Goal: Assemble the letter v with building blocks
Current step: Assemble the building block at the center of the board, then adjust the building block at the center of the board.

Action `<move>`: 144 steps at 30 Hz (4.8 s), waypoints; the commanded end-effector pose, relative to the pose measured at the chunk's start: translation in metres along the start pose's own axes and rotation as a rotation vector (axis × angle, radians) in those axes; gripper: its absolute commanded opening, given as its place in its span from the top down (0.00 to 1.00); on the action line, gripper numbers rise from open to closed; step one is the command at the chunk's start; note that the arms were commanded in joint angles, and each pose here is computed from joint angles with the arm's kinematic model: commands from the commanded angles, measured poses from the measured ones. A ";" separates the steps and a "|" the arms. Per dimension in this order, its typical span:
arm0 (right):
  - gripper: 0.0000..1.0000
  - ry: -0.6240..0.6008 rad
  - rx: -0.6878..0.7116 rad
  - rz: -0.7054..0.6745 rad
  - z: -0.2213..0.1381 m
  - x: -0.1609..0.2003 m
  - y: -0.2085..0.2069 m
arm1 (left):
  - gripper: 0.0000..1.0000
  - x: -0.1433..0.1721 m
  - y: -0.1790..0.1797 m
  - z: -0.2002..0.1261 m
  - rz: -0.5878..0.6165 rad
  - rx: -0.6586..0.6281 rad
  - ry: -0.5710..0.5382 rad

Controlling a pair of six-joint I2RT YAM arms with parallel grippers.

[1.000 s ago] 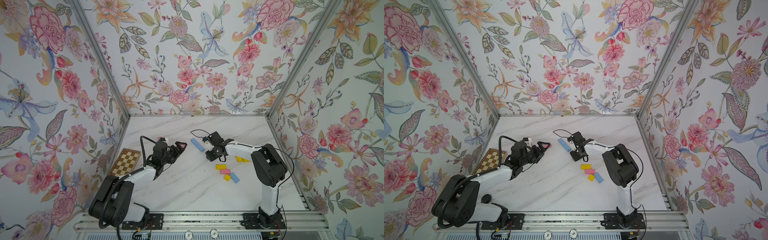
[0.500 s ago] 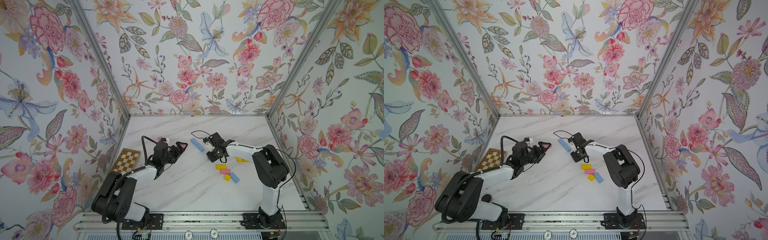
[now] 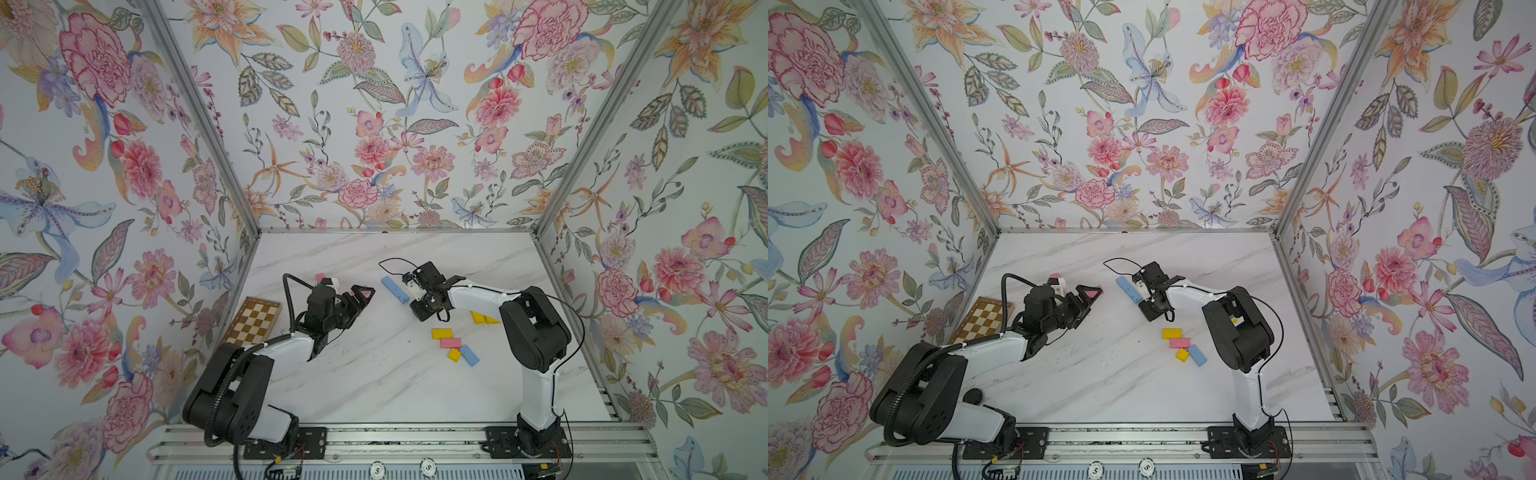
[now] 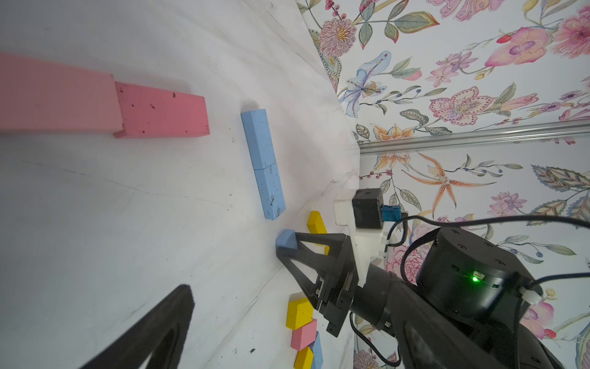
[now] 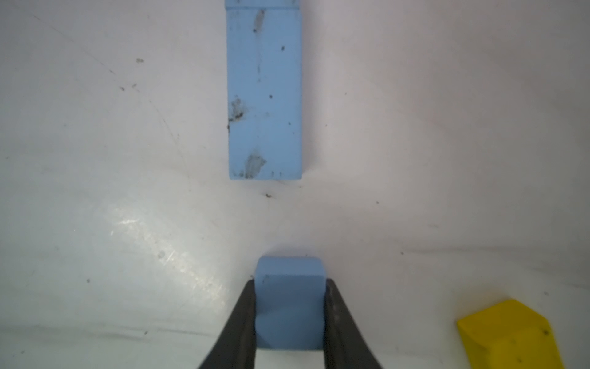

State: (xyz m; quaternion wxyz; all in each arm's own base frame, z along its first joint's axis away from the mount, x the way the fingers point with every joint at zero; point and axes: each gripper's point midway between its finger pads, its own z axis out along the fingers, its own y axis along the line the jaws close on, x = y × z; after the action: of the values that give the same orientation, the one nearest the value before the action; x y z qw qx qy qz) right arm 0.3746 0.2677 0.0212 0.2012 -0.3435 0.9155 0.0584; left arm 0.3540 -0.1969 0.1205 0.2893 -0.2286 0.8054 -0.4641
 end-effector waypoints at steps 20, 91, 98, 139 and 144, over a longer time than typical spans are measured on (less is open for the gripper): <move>0.72 0.118 -0.039 -0.052 0.027 0.017 0.015 | 0.01 -0.002 0.002 0.001 0.005 -0.008 0.006; 0.29 0.045 -0.043 0.025 -0.003 0.013 0.009 | 0.01 0.001 0.002 0.004 0.013 -0.007 0.020; 0.01 0.020 -0.024 0.124 -0.010 0.024 -0.008 | 0.01 0.003 0.001 0.006 0.015 -0.006 0.024; 0.01 -0.016 0.102 0.202 -0.026 0.004 -0.034 | 0.01 0.013 -0.014 0.015 0.127 -0.034 0.076; 0.01 -0.143 0.158 0.417 -0.094 0.009 -0.076 | 0.01 0.035 -0.040 0.026 0.282 -0.044 0.111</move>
State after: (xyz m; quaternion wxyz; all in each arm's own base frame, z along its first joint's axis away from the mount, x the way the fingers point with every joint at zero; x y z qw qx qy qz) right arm 0.3828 0.2187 0.0649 0.2398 -0.2085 0.9470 0.0480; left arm 0.3533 -0.2407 0.1366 0.2907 -0.1377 0.8379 -0.4409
